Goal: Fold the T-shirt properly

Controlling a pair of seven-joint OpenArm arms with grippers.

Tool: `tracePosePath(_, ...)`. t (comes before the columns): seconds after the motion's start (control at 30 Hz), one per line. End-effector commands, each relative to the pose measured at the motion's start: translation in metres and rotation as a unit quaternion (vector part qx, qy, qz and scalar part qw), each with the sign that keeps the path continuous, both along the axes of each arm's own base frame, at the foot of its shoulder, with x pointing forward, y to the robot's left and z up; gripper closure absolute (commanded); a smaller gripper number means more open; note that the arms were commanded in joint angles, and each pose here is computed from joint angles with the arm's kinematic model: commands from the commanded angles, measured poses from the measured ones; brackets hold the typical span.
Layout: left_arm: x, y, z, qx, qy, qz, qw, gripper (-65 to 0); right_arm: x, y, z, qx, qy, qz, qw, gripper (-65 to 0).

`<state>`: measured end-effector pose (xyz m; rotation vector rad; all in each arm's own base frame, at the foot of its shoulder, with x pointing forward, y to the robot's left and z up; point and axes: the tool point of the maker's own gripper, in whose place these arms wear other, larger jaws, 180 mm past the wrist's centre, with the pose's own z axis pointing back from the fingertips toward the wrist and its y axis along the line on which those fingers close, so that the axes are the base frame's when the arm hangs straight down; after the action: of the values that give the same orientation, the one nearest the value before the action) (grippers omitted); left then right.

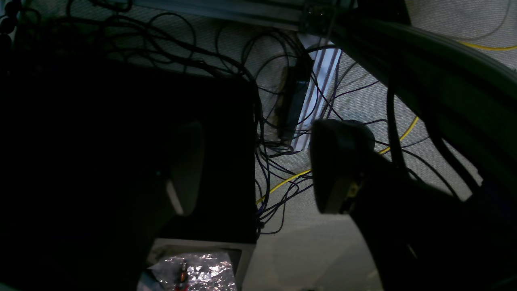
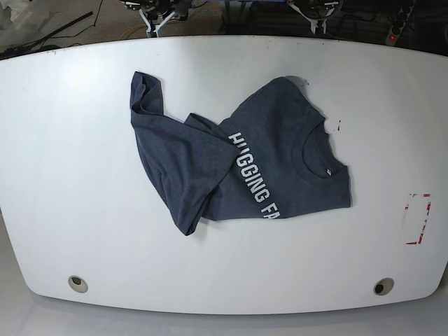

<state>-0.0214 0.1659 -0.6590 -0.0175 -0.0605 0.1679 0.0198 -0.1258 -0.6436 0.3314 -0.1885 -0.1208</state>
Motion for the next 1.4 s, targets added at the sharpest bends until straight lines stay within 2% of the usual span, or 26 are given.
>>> tracePosePath(0.0, -0.006, -0.006, 0.000, -0.005, 0.007, 0.002, 1.000, -38.9, 0.004, -0.001, 0.001, 0.001, -0.005, 0.004, 1.0000, -23.7)
tracePosePath(0.03, -0.005, 0.002, 0.000, 0.002, 0.003, 0.000, 1.000, -38.8, 0.009, 0.001, 0.001, 0.001, -0.008, -0.002, 1.0000, -23.1)
tracePosePath(0.5, -0.014, -0.001, 0.001, 0.000, 0.008, -0.001, 1.000, -38.8, 0.009, 0.001, 0.001, 0.000, -0.010, 0.000, 1.0000, -23.1)
tracePosePath(0.67, -0.023, 0.001, 0.002, 0.001, 0.009, 0.002, 1.000, -38.8, -0.002, -0.001, 0.001, -0.001, -0.003, 0.001, 1.0000, -23.0)
tracePosePath(0.87, -0.013, 0.018, 0.021, 0.026, -0.049, -0.014, 0.998, -38.8, -0.005, -0.014, 0.016, -0.021, -0.036, 0.019, 0.9990, -23.0)
tracePosePath(0.97, -0.010, 0.015, 0.033, 0.029, -0.076, -0.021, 0.996, -38.8, -0.010, -0.016, 0.027, -0.027, -0.038, 0.040, 0.9981, -22.8)
tracePosePath(1.07, -0.011, 0.022, 0.046, 0.039, -0.089, -0.029, 0.995, -38.8, -0.013, -0.013, 0.039, -0.031, -0.047, 0.052, 0.9971, -22.8)
tracePosePath(1.37, 0.002, 0.035, 0.116, 0.068, -0.156, -0.066, 0.983, -38.8, -0.032, -0.014, 0.092, -0.053, -0.080, 0.091, 0.9911, -22.8)
